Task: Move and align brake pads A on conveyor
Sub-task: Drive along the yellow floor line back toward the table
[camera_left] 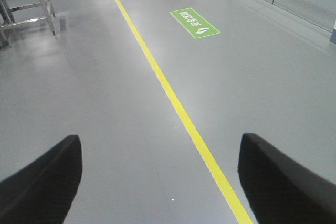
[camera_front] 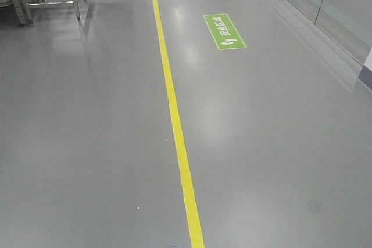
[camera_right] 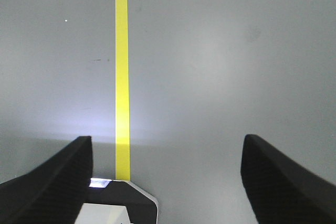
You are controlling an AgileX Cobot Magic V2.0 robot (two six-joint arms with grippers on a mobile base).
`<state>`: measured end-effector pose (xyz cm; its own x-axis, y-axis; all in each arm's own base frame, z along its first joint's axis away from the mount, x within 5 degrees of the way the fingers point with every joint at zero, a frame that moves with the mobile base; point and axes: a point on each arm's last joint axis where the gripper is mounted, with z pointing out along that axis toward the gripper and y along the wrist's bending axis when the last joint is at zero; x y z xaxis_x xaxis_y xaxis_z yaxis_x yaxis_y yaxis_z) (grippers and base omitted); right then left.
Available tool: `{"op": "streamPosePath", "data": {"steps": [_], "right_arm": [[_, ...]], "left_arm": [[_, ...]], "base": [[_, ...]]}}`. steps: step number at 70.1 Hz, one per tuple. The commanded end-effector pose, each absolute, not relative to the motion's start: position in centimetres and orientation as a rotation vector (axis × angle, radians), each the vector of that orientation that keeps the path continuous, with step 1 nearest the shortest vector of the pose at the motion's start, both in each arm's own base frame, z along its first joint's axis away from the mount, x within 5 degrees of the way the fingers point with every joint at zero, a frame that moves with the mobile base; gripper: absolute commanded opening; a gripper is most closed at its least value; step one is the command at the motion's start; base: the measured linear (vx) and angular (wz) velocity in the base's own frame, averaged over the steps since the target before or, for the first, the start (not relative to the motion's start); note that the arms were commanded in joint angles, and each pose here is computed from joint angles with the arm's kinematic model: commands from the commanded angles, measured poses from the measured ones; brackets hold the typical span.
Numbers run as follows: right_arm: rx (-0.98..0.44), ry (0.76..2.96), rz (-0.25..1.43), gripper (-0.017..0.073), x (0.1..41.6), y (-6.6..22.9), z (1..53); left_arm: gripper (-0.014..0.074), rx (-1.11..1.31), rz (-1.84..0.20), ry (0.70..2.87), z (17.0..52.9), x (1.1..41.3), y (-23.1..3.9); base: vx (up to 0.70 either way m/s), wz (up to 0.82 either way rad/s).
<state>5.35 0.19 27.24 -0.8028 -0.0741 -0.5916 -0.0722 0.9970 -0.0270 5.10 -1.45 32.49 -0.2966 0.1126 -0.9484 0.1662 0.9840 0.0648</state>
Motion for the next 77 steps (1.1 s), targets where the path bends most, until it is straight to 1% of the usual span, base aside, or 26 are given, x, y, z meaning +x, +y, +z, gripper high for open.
{"op": "streamPosePath", "data": {"steps": [1,29,48,77], "right_arm": [[-0.101,2.448,-0.019,0.0565,5.7,0.1,28.2],[-0.101,2.449,-0.019,0.0565,5.7,0.1,28.2],[-0.102,2.455,-0.019,0.0565,5.7,0.1,28.2],[-0.108,2.62,-0.015,0.0565,4.5,0.1,27.3]], "left_arm": [[0.0586,0.179,-0.058,1.793,33.8,5.3,-1.4],[0.0586,0.179,-0.058,1.793,33.8,5.3,-1.4],[0.0586,0.179,-0.058,1.793,33.8,5.3,-1.4],[0.0586,0.179,-0.058,1.793,33.8,5.3,-1.4]], "base": [[0.04,-0.09],[0.07,-0.07],[0.2,-0.06],[0.38,0.07]]}}
